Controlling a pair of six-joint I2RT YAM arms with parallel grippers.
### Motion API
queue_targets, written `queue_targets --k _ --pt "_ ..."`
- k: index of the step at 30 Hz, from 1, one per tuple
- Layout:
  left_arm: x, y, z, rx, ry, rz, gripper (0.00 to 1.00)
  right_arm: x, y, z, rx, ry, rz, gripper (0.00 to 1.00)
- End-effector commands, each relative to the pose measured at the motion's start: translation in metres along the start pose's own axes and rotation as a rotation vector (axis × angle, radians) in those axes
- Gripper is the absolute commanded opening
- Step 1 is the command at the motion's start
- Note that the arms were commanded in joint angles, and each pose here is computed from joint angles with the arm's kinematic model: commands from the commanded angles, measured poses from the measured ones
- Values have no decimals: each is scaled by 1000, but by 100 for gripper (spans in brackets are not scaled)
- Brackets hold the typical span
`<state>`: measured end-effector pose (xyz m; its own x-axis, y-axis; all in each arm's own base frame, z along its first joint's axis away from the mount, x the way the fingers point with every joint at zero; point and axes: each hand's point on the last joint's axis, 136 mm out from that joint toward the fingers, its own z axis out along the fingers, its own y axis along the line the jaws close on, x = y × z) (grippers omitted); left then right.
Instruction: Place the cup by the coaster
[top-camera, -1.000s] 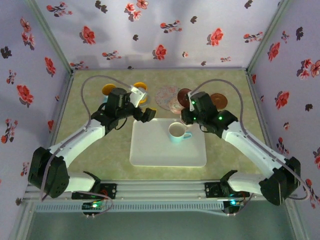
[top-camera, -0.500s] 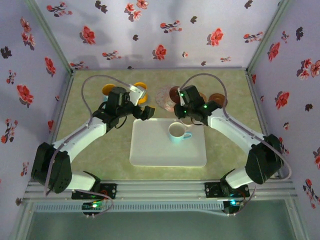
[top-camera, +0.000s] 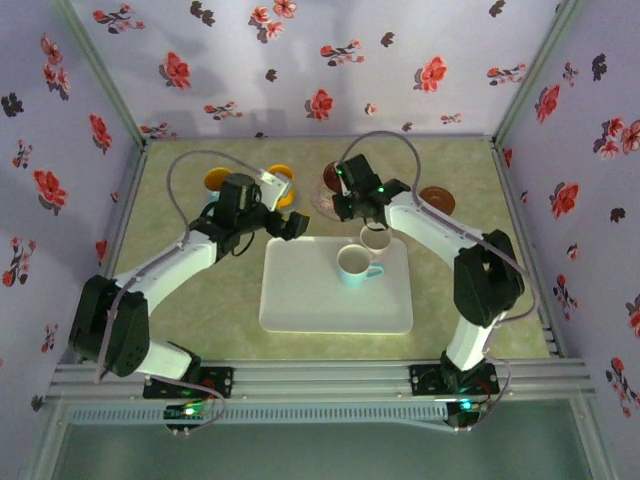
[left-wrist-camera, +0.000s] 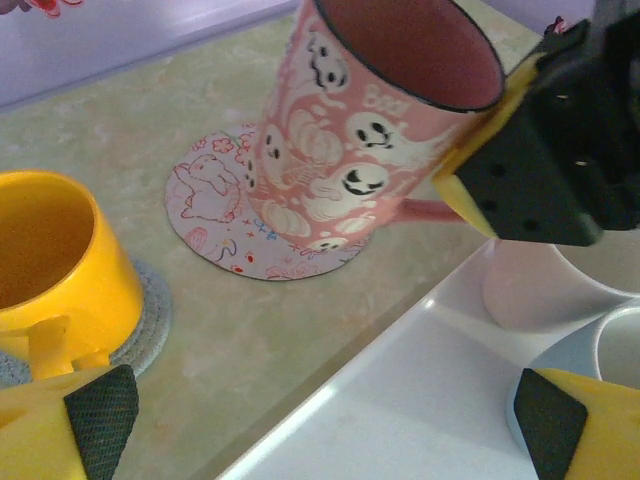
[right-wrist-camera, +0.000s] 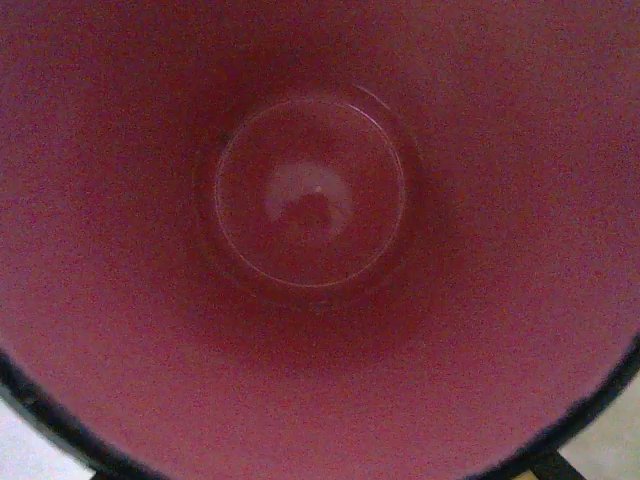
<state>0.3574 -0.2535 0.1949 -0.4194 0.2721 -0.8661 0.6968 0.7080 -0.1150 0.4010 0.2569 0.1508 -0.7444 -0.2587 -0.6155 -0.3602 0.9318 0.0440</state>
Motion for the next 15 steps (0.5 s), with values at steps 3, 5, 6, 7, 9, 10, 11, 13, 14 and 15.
queue_targets --k 3,5,6,7,9,10,11,13,14,15 --pt "1 7 7 -11 -11 26 100 -44 -15 2 79 -80 9 0" --pt "4 7 10 -7 0 29 100 -45 -19 9 98 -66 21 0" --pt "6 6 10 -4 4 33 100 -46 -20 12 104 -60 29 0" --pt "8 7 11 -4 9 35 100 -47 -22 15 110 -56 35 0" --pt "11 7 12 -2 18 39 100 -47 -23 21 117 -43 44 0" --pt "12 7 13 -3 19 41 100 -47 -24 23 120 -38 47 0" --pt "13 8 13 -3 25 44 100 -47 -25 27 124 -29 50 0" --pt "16 8 14 -1 31 46 100 -46 -27 32 135 -14 54 0" --pt "16 8 14 0 33 48 100 -45 -29 35 142 -3 56 0" --pt "17 7 15 1 35 50 100 -44 -30 38 148 4 58 0"
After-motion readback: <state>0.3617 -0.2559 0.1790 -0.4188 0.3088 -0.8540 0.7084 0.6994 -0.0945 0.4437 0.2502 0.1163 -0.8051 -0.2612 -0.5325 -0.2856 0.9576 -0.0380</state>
